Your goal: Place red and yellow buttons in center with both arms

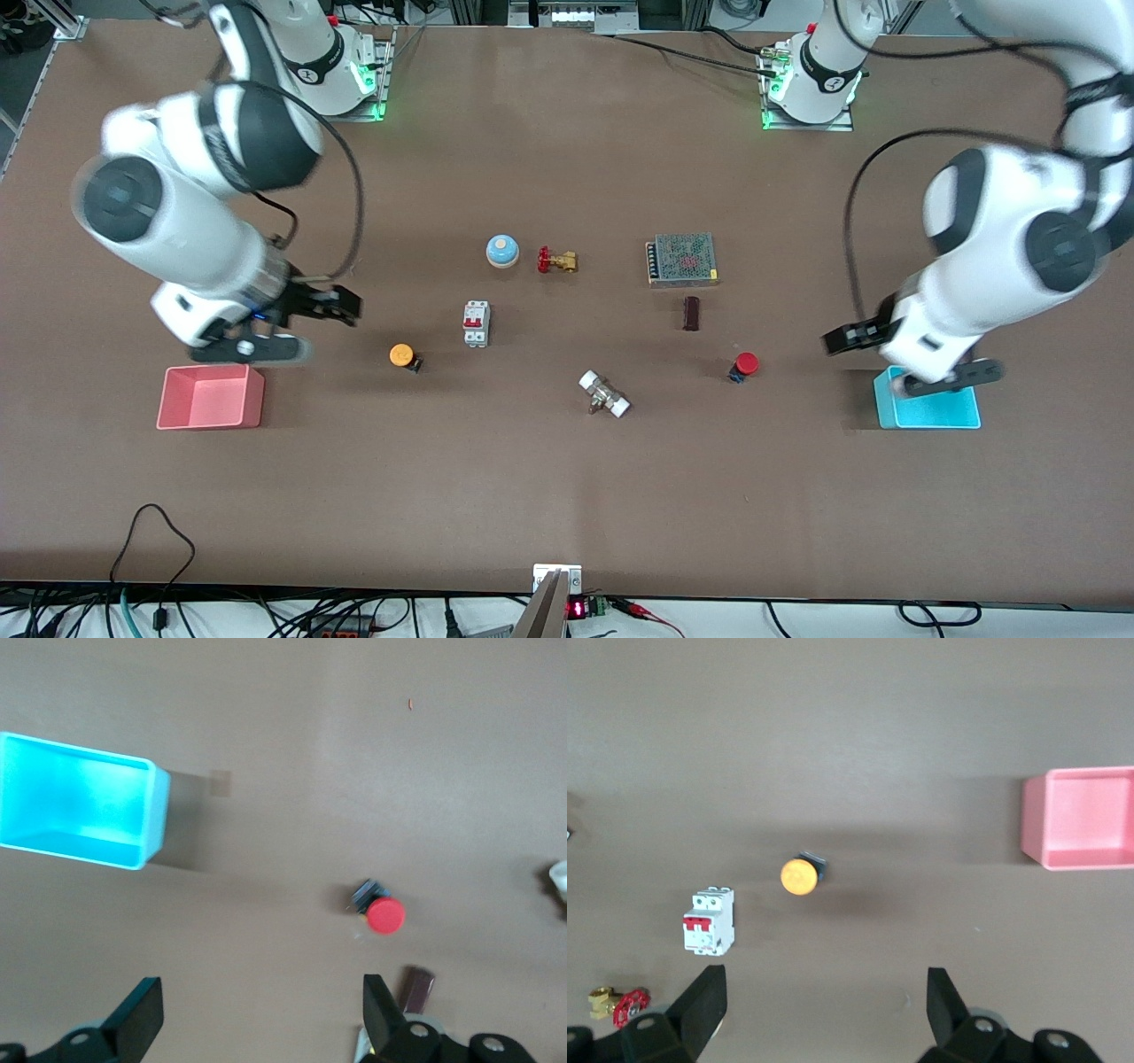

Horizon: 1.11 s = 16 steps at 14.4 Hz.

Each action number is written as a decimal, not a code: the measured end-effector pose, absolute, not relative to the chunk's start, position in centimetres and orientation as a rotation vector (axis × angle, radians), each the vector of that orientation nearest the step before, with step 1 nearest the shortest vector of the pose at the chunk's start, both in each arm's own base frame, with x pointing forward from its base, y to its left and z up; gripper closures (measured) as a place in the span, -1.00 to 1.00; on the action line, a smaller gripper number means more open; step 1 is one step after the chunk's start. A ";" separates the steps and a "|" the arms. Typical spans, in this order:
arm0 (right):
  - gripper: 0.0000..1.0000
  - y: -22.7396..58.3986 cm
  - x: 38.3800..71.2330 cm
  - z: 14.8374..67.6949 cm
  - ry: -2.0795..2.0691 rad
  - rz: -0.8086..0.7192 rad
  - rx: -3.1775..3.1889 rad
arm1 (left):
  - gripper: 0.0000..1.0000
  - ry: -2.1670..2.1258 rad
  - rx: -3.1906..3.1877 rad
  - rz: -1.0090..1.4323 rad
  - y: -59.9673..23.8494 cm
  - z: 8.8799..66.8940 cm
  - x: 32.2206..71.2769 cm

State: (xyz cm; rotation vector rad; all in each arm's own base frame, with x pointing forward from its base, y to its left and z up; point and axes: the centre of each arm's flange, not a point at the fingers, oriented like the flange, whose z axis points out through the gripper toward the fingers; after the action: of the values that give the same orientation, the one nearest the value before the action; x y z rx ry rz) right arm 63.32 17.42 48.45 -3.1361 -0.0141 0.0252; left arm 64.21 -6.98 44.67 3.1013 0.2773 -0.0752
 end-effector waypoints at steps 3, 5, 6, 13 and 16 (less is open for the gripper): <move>-1.00 14.8 63.3 50.5 0.048 -0.001 -3.145 | -1.00 0.200 3.099 -0.032 -3.3 49.4 62.8; -1.00 11.3 63.4 51.6 0.089 0.000 -3.146 | -1.00 0.153 3.099 -0.012 -1.7 52.2 61.5; -1.00 8.9 63.4 52.3 0.081 0.007 -3.144 | -1.00 0.131 3.099 -0.013 -1.1 53.5 60.8; -1.00 -3.9 60.1 57.1 -0.004 0.089 -3.131 | -1.00 0.081 3.097 0.057 2.9 62.1 56.0; -1.00 -3.0 58.4 58.9 -0.037 0.079 -3.137 | -1.00 0.080 3.097 0.074 3.3 63.3 55.6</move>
State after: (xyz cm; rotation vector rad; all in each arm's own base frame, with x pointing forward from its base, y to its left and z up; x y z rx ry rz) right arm 58.37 -2.97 58.93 -3.1373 -0.0369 0.0790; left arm 55.65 3.27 63.26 3.0973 0.0799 0.0744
